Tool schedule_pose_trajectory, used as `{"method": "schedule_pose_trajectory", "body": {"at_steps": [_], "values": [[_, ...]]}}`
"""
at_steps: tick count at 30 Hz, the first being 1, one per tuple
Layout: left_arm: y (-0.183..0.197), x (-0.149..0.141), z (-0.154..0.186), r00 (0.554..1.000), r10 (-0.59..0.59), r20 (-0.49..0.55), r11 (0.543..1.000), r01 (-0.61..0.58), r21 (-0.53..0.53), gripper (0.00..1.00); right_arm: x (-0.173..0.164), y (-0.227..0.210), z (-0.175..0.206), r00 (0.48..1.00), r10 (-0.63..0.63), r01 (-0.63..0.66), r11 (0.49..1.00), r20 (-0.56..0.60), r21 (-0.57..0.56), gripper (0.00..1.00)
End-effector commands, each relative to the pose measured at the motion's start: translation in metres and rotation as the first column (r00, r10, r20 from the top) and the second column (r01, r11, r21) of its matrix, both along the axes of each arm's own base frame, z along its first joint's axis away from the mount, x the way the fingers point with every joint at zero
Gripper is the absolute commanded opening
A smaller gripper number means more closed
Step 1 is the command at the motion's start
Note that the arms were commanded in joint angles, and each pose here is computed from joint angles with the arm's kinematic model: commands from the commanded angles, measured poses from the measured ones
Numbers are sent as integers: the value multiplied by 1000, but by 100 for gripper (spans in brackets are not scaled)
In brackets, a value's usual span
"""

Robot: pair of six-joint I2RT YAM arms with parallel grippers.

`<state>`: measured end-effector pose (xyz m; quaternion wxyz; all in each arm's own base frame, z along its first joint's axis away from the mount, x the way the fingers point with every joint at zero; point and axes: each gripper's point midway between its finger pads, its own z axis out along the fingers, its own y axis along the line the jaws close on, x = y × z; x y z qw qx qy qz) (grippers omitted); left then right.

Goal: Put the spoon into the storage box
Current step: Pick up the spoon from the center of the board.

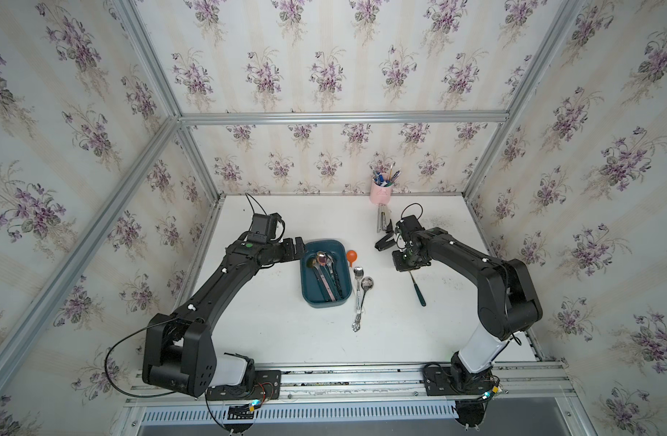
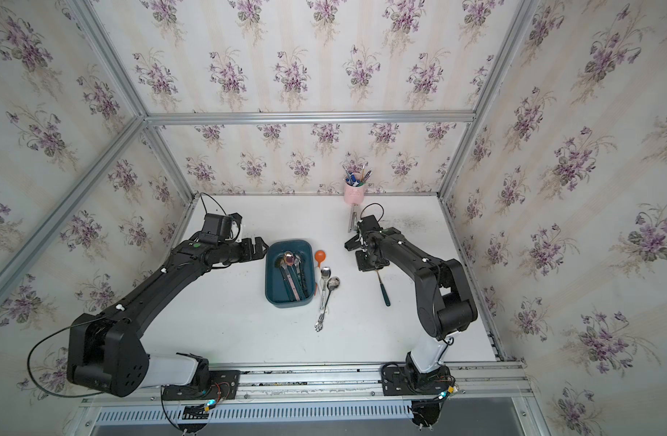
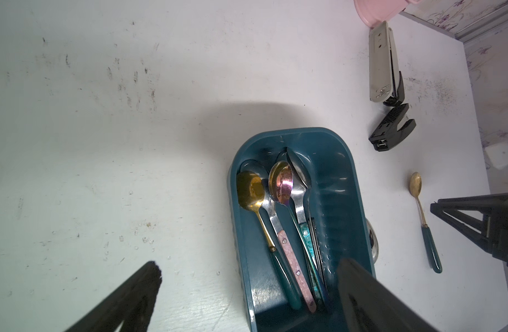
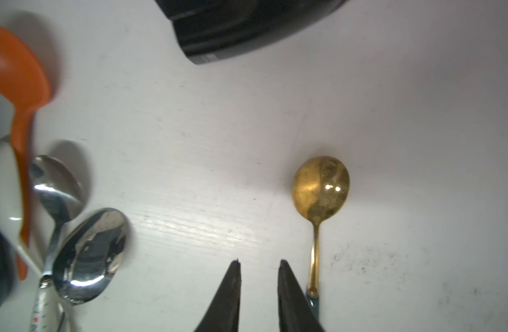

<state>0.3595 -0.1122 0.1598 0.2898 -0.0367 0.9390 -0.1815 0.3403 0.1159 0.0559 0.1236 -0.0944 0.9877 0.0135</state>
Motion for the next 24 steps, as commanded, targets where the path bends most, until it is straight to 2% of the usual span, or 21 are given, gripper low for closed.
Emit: {"method": "schedule_pose_trajectory", "body": {"at_steps": [1, 8, 20, 24], "values": [[-1, 2, 3, 1000, -14, 14, 1000, 14, 11, 100, 0, -15, 0, 1000, -15, 16, 1000, 19, -17, 26], [0, 1, 2, 1000, -16, 9, 1000, 16, 15, 100, -18, -37, -17, 996, -69, 67, 997, -56, -46, 27], [-2, 2, 0, 1000, -15, 2, 1000, 15, 9, 100, -40, -39, -30, 988, -90, 87, 996, -129, -29, 27], [-2, 1, -1, 1000, -16, 1, 1000, 16, 8, 100, -44, -45, -36, 984, -104, 96, 993, -144, -63, 27]]}}
